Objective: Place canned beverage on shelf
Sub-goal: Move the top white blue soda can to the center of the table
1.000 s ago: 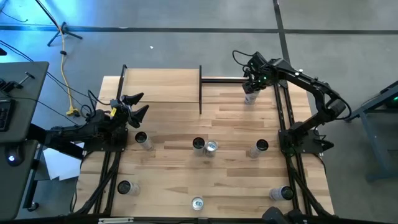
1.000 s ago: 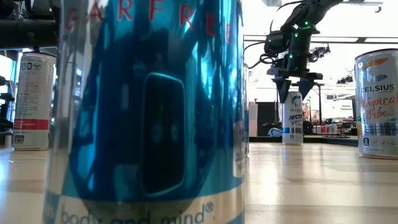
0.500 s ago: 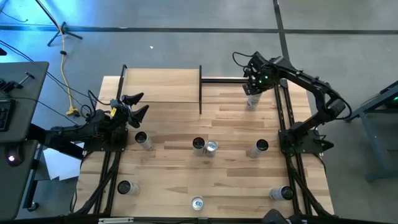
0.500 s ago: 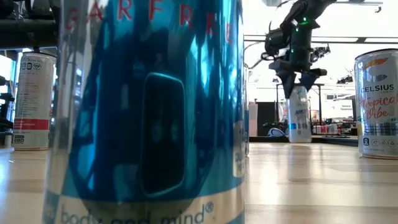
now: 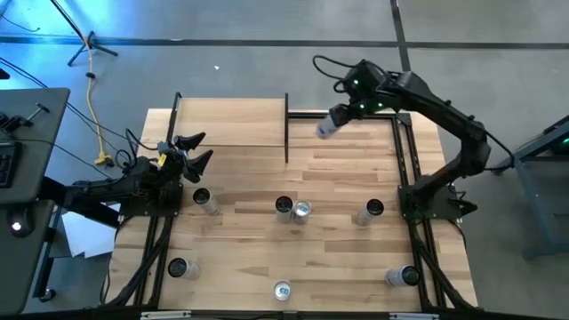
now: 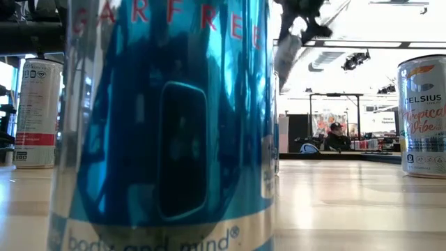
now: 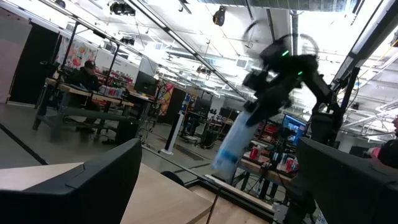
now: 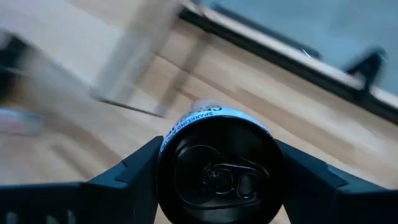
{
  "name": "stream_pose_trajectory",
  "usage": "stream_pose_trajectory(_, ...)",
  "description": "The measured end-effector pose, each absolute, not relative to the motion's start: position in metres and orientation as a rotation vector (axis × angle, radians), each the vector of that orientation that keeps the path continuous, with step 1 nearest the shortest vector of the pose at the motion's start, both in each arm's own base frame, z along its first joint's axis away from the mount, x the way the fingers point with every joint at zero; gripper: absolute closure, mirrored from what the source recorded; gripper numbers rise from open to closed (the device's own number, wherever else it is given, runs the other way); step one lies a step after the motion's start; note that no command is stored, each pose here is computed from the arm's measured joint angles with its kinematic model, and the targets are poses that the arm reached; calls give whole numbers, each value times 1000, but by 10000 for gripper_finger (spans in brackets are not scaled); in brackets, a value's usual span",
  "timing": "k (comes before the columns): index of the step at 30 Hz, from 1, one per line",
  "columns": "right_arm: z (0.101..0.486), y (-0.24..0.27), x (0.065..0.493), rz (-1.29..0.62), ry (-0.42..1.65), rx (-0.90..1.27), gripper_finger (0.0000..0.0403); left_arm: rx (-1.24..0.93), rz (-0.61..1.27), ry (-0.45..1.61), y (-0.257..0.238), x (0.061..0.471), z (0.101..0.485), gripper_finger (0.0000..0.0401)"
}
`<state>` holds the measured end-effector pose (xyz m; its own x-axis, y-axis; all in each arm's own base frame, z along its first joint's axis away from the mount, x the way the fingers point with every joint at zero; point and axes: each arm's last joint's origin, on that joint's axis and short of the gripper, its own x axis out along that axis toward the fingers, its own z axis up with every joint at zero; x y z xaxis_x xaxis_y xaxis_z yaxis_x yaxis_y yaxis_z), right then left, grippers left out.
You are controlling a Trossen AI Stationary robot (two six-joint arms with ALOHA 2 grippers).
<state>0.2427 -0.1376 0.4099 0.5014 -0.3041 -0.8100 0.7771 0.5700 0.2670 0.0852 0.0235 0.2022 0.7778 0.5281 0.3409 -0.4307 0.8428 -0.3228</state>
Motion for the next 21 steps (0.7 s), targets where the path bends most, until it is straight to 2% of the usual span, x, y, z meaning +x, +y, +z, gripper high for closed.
stream_pose_trajectory(5,444,-109,253,-640,693,629,160,-233,523,-436,23,85,202,1)
stream_pose_trajectory(9,456,-94,272,-577,667,589,160,-233,524,-436,23,85,202,1)
stream_pose_trajectory(21,438,-103,356,-490,761,497,160,-233,524,-436,23,85,202,1)
